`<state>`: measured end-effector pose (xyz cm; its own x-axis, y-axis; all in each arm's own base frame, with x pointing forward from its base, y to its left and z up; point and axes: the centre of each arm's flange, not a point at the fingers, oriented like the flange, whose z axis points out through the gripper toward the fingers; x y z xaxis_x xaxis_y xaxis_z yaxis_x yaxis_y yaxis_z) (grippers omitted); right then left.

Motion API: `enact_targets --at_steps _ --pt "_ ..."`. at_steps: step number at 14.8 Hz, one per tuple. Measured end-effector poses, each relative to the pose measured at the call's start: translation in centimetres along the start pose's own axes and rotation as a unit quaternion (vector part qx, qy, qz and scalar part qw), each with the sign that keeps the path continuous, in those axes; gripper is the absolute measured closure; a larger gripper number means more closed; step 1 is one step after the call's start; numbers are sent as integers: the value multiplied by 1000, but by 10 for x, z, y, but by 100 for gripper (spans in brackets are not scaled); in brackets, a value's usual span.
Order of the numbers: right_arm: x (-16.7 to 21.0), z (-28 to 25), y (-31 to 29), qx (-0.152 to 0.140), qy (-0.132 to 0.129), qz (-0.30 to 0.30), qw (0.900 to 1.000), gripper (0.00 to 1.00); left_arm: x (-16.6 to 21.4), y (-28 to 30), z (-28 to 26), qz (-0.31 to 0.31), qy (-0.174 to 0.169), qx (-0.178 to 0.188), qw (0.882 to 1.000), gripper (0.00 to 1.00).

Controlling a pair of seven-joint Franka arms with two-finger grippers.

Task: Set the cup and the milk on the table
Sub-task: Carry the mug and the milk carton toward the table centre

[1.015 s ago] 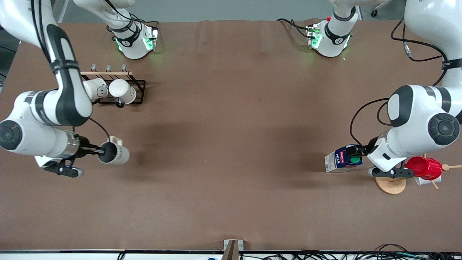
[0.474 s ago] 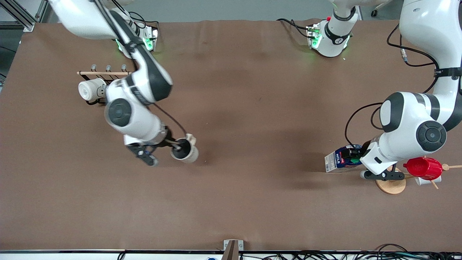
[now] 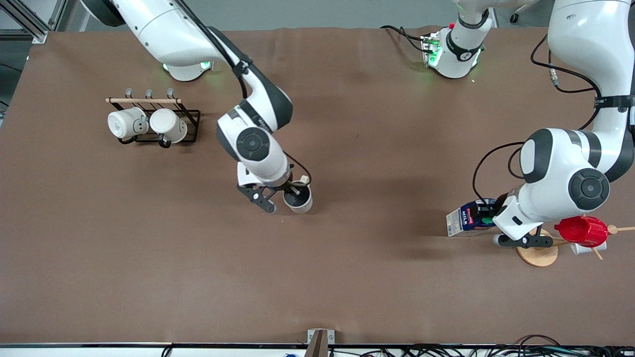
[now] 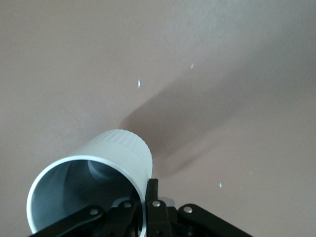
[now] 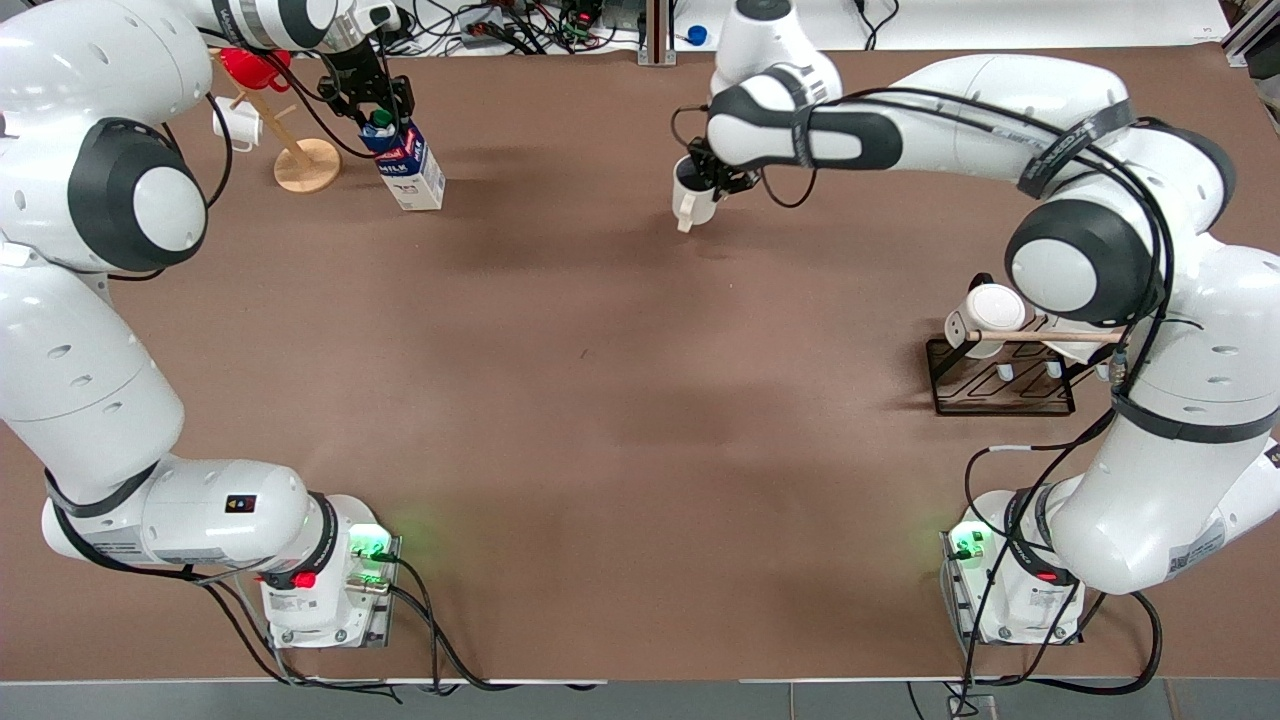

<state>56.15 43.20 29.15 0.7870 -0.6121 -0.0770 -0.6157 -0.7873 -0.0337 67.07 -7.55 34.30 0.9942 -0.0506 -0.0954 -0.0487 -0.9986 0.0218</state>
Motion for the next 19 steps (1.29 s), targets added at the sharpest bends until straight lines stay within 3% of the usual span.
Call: enact_targets --at_steps 1,4,6,11,15,16,19 --pt "-11 2 -3 -2 4 1 1000 96 0 0 0 0 0 0 1000 34" --pt "-35 9 -8 -5 7 0 1000 96 0 0 0 0 0 0 1000 57" --pt "-40 16 -12 4 8 4 1000 96 1 1 -3 1 3 -1 1000 63" --pt "-34 31 -14 17 12 8 1000 96 -1 22 -11 4 1 -7 1000 65" --pt "-30 43 -9 6 25 -2 1000 92 -8 71 -32 -26 -5 -21 999 65" --pt "-30 45 -8 3 28 -5 1000 89 -12 87 -34 -37 -7 -26 999 65" --pt "-27 44 -8 4 32 -6 999 61 -27 147 -35 -70 -16 -35 997 65"
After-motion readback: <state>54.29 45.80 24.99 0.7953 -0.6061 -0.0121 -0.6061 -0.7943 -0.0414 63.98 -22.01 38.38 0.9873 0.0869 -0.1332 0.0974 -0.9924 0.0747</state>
